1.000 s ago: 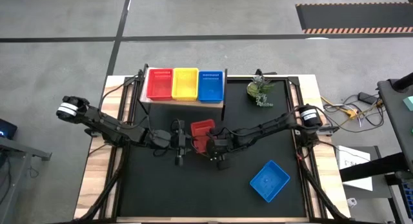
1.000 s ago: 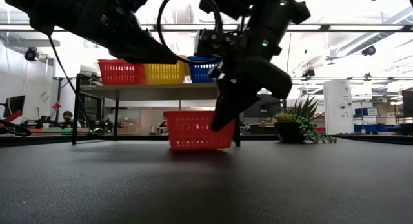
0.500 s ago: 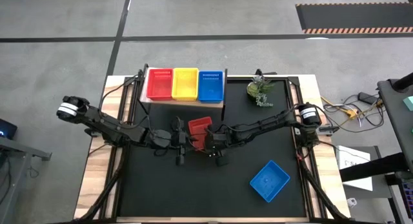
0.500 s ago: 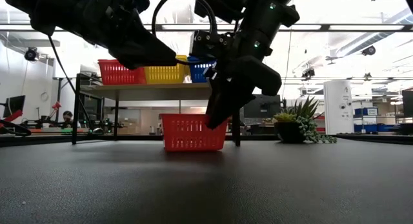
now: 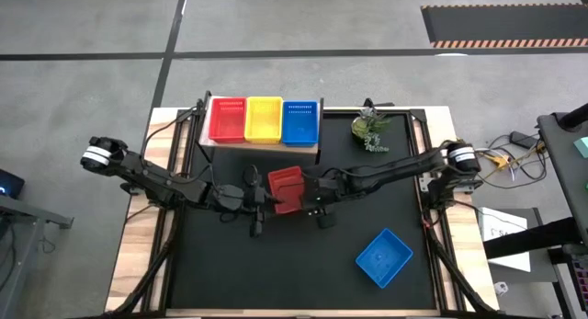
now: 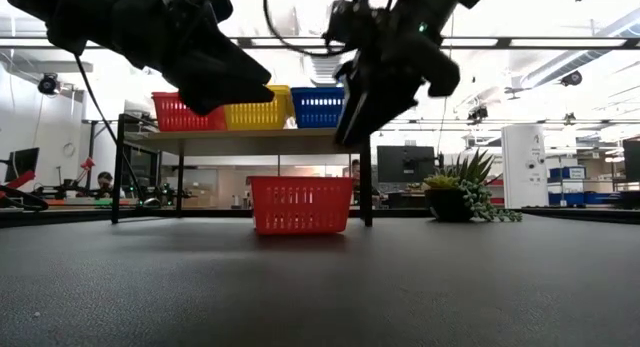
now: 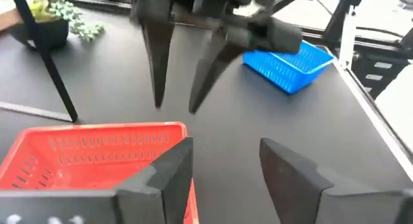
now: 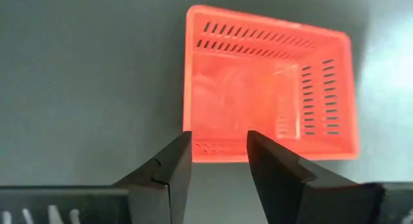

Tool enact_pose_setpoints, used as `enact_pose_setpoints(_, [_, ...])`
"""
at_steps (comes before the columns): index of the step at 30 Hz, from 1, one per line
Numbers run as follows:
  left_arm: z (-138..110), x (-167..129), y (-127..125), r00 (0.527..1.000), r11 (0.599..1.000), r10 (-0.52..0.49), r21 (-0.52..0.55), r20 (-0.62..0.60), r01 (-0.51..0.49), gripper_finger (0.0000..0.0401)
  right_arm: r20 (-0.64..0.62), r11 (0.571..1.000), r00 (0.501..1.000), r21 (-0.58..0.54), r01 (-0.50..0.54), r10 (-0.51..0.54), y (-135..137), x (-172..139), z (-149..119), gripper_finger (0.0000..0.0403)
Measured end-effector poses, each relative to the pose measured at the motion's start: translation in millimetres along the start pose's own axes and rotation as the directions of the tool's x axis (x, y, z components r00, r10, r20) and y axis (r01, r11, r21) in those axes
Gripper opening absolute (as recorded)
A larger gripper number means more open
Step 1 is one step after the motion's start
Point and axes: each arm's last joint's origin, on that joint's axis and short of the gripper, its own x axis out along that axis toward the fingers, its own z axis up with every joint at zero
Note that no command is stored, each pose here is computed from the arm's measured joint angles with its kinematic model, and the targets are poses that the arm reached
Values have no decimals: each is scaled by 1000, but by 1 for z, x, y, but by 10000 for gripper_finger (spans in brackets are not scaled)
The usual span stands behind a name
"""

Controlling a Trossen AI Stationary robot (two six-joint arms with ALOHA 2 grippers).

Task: Stack baskets on shelf by color
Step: Stack the red bin on top of the red bins on the shelf

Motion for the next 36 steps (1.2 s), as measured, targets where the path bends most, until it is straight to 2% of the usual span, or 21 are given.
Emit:
enact_pose_setpoints(5, [6,2,-2,1000,999,-2,-35,14,3,193,100,999,994,7,31,-32,-4,-25,-2,136])
enact_pose_setpoints(9, [16,13,-7,1000,1000,1,-27,1,-1,200,183,998,981,4,58,-58,-5,-45,-6,132])
enact_pose_setpoints(13, [24,29,-13,990,999,41,15,-138,-39,201,241,996,967,23,80,-84,-6,-67,-15,133])
enact_pose_setpoints(19, [47,47,-24,934,992,109,103,-339,-78,201,333,992,936,77,95,-115,-2,-101,-40,134])
enact_pose_setpoints(23, [60,57,-26,911,987,136,134,-389,-90,201,410,988,901,114,104,-142,2,-116,-61,134])
enact_pose_setpoints(28, [58,72,-21,899,981,158,167,-409,-97,201,495,983,851,136,121,-173,6,-130,-81,134])
enact_pose_setpoints(36, [42,95,-9,863,975,201,178,-464,-132,201,533,980,825,161,118,-187,8,-144,-95,134])
